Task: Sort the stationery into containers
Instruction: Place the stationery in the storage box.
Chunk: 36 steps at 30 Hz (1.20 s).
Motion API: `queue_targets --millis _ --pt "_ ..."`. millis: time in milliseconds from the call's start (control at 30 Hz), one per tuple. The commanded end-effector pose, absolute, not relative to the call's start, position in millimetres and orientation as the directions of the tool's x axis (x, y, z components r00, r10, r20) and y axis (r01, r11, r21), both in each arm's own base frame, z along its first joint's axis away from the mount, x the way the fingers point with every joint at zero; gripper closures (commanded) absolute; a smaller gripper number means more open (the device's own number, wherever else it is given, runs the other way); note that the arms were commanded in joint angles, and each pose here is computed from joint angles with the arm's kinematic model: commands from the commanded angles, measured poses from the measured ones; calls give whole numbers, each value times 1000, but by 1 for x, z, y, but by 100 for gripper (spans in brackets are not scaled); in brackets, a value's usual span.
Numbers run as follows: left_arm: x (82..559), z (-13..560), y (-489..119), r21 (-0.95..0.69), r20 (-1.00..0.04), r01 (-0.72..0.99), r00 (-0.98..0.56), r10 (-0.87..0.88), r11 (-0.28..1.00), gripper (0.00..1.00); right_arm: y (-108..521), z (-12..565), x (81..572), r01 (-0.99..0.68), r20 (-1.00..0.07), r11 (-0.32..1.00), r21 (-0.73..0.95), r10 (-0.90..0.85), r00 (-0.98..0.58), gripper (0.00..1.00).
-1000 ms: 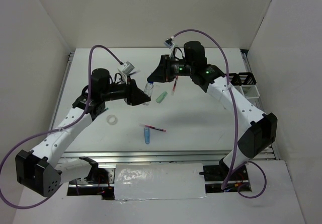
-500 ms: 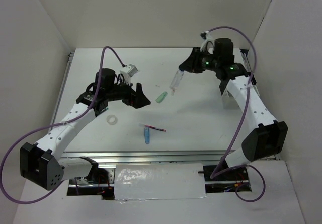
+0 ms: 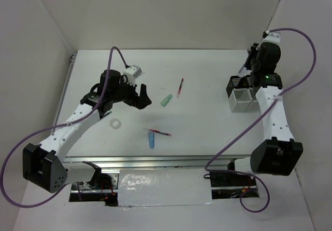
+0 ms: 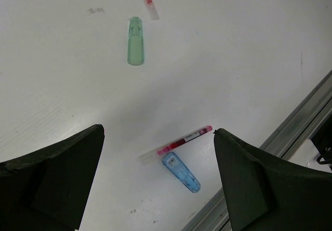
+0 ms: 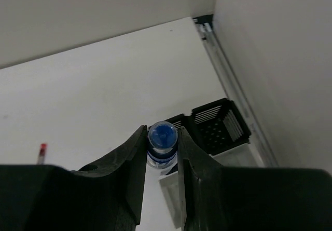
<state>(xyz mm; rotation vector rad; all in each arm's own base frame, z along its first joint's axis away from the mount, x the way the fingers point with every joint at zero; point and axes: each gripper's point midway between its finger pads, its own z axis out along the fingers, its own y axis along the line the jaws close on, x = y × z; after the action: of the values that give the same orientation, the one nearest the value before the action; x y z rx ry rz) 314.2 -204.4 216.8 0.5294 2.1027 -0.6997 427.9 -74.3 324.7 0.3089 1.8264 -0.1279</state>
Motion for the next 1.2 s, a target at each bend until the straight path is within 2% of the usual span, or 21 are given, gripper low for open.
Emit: queue_targets --millis 0,233,633,767,1067,1167 --pt "330 238 -203 -235 -859 599 -496 125 765 1 -122 345 436 447 -984 894 3 82 -158 100" --pt "339 240 -198 -206 -866 579 -484 129 789 1 -155 322 446 608 -979 793 -35 96 -181 100" --pt "334 218 -188 -216 -842 564 -521 140 797 1 -187 304 460 696 -977 717 40 174 -122 100" --pt "335 211 -184 -216 -834 547 -535 139 809 1 -190 300 469 691 -975 720 64 191 -109 94" --pt "334 199 -176 -240 -816 520 -565 120 820 1 -196 284 489 686 -966 723 83 226 -121 90" --pt "333 193 -172 -238 -807 507 -578 122 828 1 -195 283 491 690 -966 720 76 225 -129 86"
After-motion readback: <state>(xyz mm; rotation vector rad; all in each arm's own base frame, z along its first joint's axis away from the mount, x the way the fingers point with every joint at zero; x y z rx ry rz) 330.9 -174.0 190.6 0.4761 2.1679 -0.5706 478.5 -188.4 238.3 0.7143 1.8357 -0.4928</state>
